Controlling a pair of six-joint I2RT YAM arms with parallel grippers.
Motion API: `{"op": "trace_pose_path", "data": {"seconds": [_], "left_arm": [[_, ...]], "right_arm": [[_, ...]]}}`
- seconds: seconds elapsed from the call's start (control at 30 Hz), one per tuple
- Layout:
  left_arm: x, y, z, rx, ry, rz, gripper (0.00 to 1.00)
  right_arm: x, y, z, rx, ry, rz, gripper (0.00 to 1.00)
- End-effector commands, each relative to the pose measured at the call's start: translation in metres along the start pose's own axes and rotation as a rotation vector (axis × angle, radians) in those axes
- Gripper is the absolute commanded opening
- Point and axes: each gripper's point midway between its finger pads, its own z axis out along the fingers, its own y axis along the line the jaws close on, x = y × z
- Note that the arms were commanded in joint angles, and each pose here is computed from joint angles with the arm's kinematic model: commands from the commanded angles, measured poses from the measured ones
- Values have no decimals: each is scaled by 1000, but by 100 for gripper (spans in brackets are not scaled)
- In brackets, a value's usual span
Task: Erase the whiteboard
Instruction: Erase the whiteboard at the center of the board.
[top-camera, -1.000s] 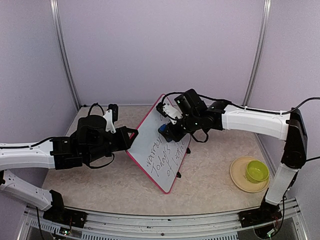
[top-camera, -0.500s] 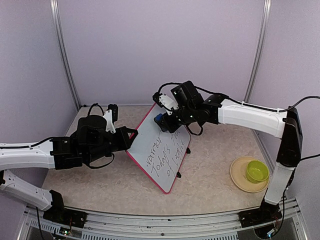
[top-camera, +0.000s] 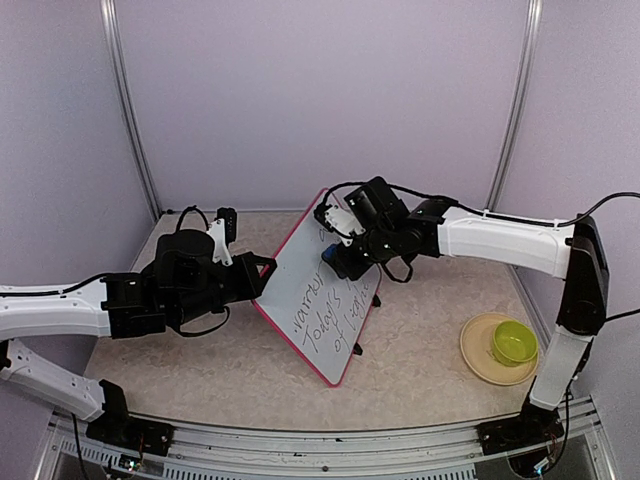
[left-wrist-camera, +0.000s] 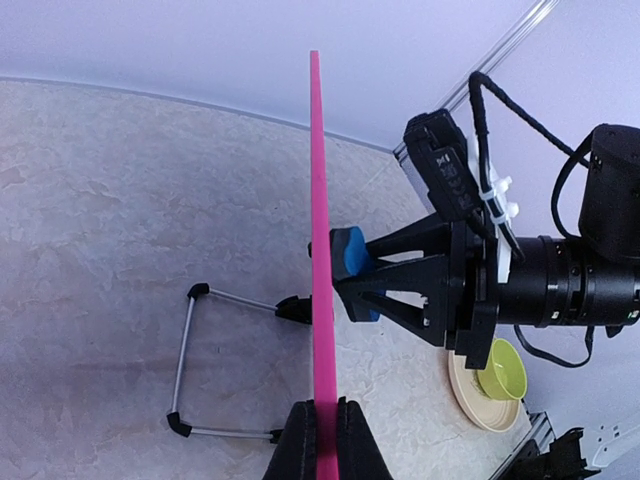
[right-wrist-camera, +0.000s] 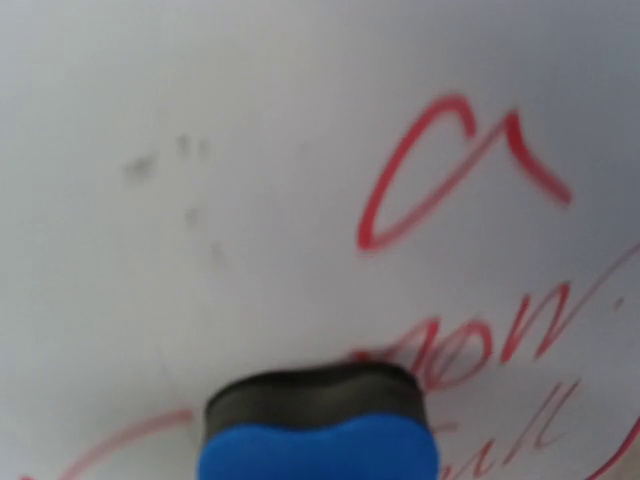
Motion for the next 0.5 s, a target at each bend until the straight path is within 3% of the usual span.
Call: {"op": "trace_pose_path", "data": {"seconds": [0.0,0.23,0.47], "left_arm": [[19,-27,-3,115,94,37,0],[20,-24,-5,108,92,35,0],[20,-22,-6,108,89,36,0]], "right_arm": [[-38,4,2,-18,-74,-16,0],[-63,13,0,-52,-108,-26,0],[-23,21,6,-59,-51,-26,0]]}}
